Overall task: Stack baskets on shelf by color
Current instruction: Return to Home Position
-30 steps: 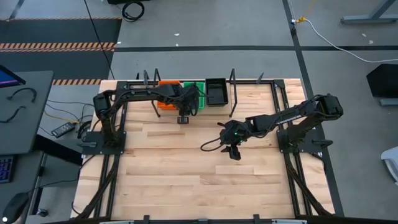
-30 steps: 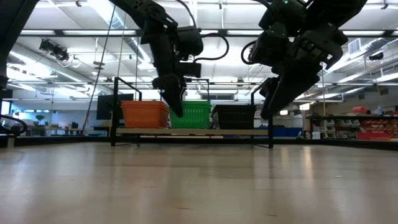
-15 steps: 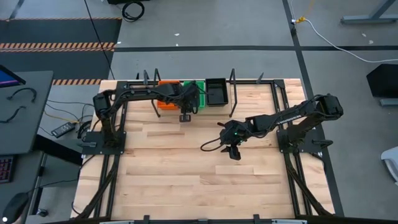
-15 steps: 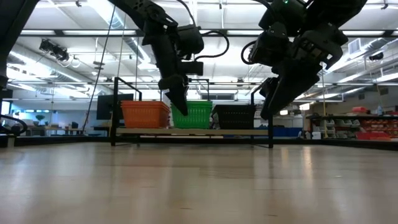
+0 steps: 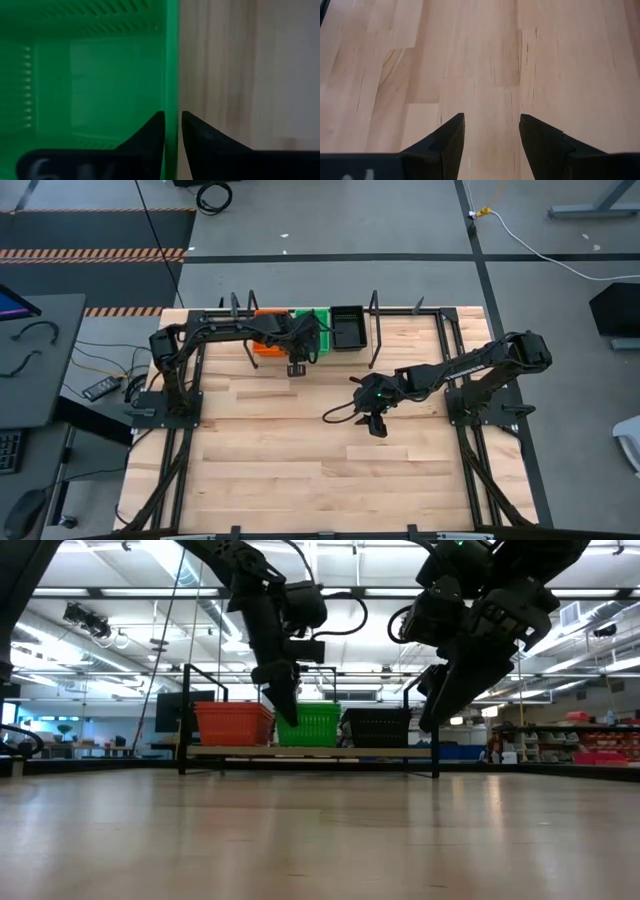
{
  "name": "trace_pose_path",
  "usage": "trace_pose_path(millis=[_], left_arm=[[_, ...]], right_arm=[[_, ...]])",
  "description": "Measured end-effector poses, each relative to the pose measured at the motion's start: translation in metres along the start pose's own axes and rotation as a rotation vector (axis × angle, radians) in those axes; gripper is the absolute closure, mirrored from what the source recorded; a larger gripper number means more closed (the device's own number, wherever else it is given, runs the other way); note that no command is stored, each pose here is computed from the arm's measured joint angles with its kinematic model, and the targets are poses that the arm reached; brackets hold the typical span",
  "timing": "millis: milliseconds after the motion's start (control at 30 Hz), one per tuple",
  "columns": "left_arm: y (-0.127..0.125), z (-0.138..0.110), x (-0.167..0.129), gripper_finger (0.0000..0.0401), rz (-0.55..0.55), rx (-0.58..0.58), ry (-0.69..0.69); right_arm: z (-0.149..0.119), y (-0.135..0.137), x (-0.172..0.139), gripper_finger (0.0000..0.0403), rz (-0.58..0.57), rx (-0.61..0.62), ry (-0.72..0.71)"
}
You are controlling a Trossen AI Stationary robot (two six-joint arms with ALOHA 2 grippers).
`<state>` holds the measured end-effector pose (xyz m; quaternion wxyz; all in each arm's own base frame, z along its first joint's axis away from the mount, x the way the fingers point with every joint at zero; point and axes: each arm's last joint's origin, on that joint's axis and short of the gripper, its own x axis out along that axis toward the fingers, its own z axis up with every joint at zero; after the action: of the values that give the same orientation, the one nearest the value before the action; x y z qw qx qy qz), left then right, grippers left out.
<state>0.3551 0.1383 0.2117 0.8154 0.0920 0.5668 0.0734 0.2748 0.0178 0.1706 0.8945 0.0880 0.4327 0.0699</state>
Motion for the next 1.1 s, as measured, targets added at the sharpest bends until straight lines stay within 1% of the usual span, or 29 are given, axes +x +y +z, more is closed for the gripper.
trace_pose_path(millis=[300, 500, 733, 900, 1100], left_arm=[[0.002, 0.011, -0.01, 0.0333, 0.018, 0.009, -0.037], [0.005, 0.013, -0.016, 0.0326, 0.053, 0.028, -0.018], [0.005, 0.013, -0.019, 0.0334, 0.045, 0.029, 0.002], [0.004, 0.015, -0.019, 0.0331, 0.047, 0.041, -0.008], [-0.004, 0.026, -0.029, 0.0331, 0.046, 0.062, -0.054]], right_arm=[[0.0, 0.0, 0.0, 0.0209, 0.004, 0.018, 0.001], [-0.001, 0.005, 0.001, 0.0209, 0.014, 0.004, 0.005], [-0.002, 0.01, 0.001, 0.0209, 0.024, -0.008, 0.009], [-0.002, 0.01, 0.002, 0.0209, 0.021, -0.007, 0.01], [-0.004, 0.007, 0.0, 0.0209, -0.054, 0.004, 0.021]])
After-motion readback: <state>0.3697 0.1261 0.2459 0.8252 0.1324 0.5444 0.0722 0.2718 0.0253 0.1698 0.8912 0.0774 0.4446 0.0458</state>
